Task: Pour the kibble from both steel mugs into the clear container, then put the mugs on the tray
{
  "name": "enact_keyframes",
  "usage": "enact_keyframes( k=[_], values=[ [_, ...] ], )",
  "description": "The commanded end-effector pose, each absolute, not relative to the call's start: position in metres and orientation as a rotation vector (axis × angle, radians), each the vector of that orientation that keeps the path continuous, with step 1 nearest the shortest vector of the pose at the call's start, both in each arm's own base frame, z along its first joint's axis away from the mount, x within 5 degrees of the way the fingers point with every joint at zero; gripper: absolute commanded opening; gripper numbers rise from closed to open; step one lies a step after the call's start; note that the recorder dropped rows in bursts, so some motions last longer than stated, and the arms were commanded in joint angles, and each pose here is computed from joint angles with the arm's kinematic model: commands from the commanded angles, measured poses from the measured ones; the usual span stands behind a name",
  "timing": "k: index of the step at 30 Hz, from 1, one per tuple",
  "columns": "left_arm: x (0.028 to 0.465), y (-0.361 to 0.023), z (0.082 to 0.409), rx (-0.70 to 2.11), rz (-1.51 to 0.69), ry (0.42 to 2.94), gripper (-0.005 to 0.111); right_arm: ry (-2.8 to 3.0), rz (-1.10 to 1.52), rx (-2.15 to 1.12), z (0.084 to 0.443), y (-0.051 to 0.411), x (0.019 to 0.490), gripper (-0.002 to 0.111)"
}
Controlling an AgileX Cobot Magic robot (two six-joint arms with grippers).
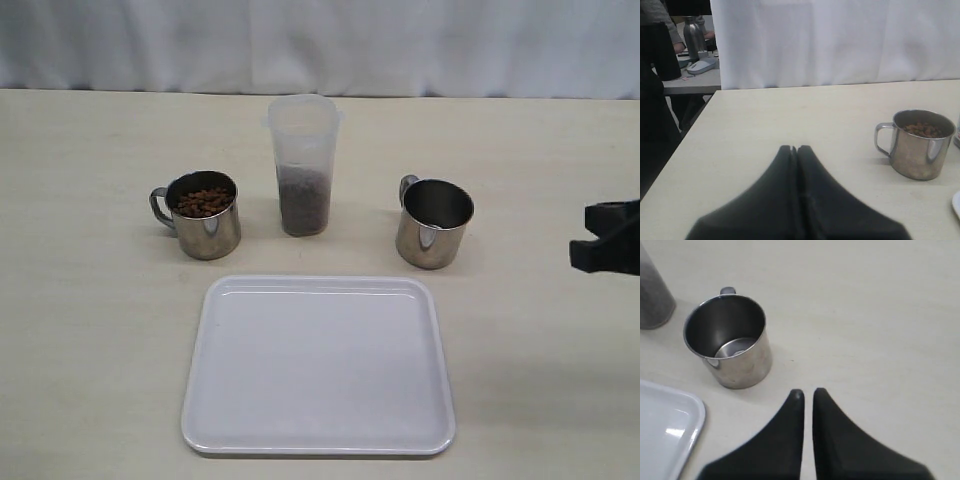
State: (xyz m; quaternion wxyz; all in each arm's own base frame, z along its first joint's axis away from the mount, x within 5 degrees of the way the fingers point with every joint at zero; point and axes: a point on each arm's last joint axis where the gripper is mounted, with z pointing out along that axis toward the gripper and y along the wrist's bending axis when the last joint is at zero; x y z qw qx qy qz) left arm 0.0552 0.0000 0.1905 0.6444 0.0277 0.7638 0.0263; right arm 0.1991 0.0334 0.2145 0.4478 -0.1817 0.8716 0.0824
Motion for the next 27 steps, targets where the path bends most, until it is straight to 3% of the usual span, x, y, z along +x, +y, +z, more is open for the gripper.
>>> enact_keyframes(
  k=[1,12,18,27],
  values=[
    [0.055,0.000,0.190,0.061,0.056,1.734,0.000,2.048,0.150,-0.417,0.220,0.028,0.158,0.005],
    [0.055,0.000,0.190,0.061,0.056,1.734,0.000,1.745,0.081,-0.352,0.212,0.023,0.086,0.005],
    [0.055,0.000,0.190,0.061,0.056,1.734,0.000,1.618,0.073,-0.327,0.214,0.022,0.070,0.005],
    [0.055,0.000,0.191,0.060,0.056,1.729,0.000,1.591,0.306,-0.081,0.219,0.021,0.064,0.005]
  ],
)
